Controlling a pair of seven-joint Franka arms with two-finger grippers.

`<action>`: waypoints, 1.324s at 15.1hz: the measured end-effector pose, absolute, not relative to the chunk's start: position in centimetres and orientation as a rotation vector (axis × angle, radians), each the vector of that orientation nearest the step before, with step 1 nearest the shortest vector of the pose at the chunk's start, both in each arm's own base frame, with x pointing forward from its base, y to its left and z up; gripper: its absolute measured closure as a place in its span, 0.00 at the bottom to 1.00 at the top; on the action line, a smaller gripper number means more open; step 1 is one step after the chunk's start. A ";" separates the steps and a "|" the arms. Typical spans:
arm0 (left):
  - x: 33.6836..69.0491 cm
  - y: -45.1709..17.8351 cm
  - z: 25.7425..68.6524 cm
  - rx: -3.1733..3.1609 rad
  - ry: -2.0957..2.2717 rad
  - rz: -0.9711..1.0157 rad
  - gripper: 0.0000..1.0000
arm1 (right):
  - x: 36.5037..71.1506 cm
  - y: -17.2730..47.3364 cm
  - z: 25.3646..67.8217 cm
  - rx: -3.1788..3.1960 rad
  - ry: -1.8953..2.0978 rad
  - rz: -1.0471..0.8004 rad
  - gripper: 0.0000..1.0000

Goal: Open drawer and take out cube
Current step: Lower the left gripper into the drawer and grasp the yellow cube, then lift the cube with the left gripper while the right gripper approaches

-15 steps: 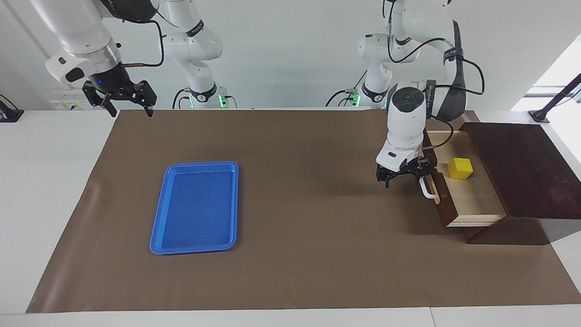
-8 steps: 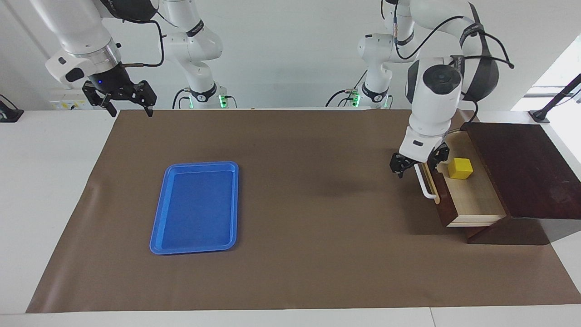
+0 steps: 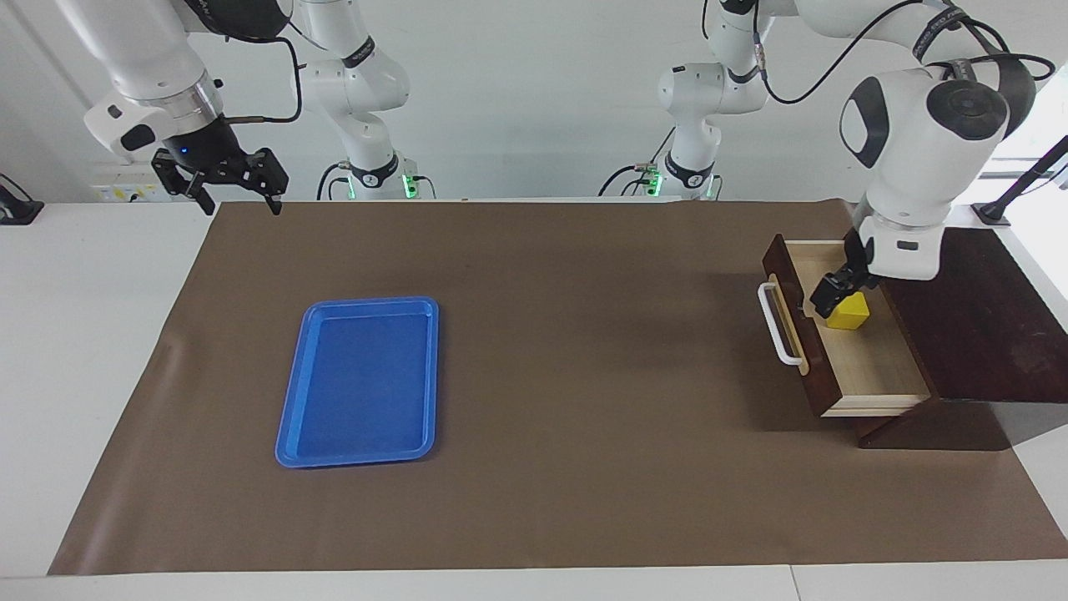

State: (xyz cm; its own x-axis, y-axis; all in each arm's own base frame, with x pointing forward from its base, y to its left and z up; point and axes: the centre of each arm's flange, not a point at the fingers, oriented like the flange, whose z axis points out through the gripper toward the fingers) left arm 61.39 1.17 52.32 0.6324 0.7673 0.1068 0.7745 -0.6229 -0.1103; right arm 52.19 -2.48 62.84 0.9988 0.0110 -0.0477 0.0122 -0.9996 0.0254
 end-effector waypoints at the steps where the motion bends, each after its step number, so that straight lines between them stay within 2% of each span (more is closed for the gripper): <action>1: 61.0 1.1 51.2 -2.678 -1.358 -0.097 0.00 | 52.2 -2.4 62.8 3.115 0.025 -0.079 0.00; 5: 58.8 2.4 48.0 -2.605 -1.513 -0.113 0.00 | 52.0 -1.5 61.8 3.177 0.208 -0.100 0.00; 11: 57.7 4.0 45.9 -2.587 -1.558 -0.144 0.00 | 51.9 -0.2 58.6 3.219 0.752 0.095 0.00; 14: 57.5 4.5 44.7 -2.566 -1.588 -0.184 0.00 | 52.7 0.8 55.9 3.157 1.172 0.353 0.00; 20: 57.4 5.3 44.2 -2.500 -1.621 -0.227 0.00 | 52.9 5.1 48.6 3.071 1.667 0.926 0.00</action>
State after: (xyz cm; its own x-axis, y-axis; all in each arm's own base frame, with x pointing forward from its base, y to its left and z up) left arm 57.36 5.31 44.23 0.4037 0.8907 0.2092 0.9139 -0.4034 -0.0458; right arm 52.91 5.06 48.56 0.4740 0.6240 0.6212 0.8572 -0.4883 -0.1635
